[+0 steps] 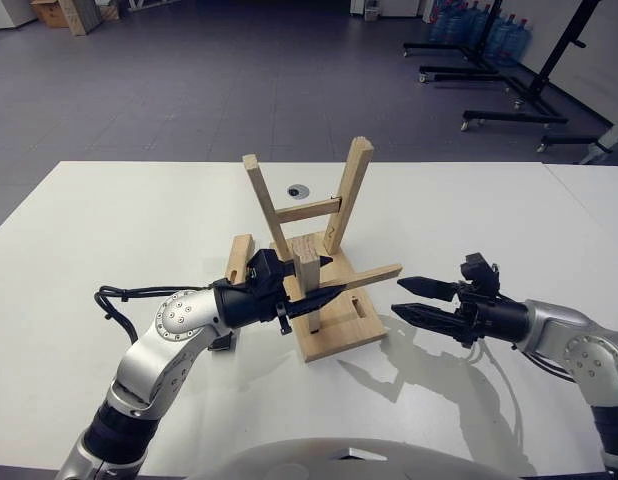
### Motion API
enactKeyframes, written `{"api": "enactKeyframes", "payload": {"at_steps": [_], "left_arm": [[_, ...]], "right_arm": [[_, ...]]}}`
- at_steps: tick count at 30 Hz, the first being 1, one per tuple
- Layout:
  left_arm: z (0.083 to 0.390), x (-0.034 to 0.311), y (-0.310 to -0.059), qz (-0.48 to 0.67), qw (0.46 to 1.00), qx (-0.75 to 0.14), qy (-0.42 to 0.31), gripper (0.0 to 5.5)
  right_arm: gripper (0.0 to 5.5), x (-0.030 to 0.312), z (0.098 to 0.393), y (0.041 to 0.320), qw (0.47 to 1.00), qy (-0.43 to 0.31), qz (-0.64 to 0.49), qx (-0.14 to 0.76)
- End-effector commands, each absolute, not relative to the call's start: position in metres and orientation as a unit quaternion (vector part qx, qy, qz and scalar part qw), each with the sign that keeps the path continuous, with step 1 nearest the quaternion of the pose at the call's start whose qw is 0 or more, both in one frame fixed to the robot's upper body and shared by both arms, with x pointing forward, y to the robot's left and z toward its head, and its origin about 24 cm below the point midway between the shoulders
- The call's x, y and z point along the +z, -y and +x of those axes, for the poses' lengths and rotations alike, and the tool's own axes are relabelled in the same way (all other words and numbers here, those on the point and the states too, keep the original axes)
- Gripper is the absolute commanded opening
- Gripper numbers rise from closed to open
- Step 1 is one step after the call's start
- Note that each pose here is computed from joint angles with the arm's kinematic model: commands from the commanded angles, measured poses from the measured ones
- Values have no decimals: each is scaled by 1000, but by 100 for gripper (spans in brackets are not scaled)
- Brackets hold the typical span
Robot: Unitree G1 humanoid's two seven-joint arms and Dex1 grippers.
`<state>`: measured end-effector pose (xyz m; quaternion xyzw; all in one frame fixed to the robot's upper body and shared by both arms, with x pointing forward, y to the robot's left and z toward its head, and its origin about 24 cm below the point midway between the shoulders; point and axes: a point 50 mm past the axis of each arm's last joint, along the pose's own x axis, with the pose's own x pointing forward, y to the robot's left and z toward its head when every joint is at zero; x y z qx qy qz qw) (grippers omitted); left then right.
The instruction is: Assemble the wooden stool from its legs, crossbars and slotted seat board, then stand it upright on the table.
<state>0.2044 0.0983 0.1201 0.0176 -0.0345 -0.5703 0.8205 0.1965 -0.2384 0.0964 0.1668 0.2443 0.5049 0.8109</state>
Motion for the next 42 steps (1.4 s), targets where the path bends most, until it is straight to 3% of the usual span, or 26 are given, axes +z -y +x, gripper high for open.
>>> {"api": "enactKeyframes", "payload": {"at_steps": [1,8,15,25,31,42], "left_arm": [[203,98,-109,36,830,-557,-12,204],[188,64,-110,-7,822,-564,-75,204],[177,56,-103,83,789,-604,-73,204],[172,26,-123,143,756,-612,-183,204],[167,14,-135,217,719,-630,-198,204],[180,22,-131,134,766,-595,-205,204]], "right_arm": [[540,94,199,267,832,-267,130,468],[540,88,202,266,839,-258,137,459],[540,84,200,263,840,-256,146,455],[540,79,200,257,841,-252,157,452],[540,77,200,253,840,-250,162,453],[540,74,199,249,837,-250,169,455]]}}
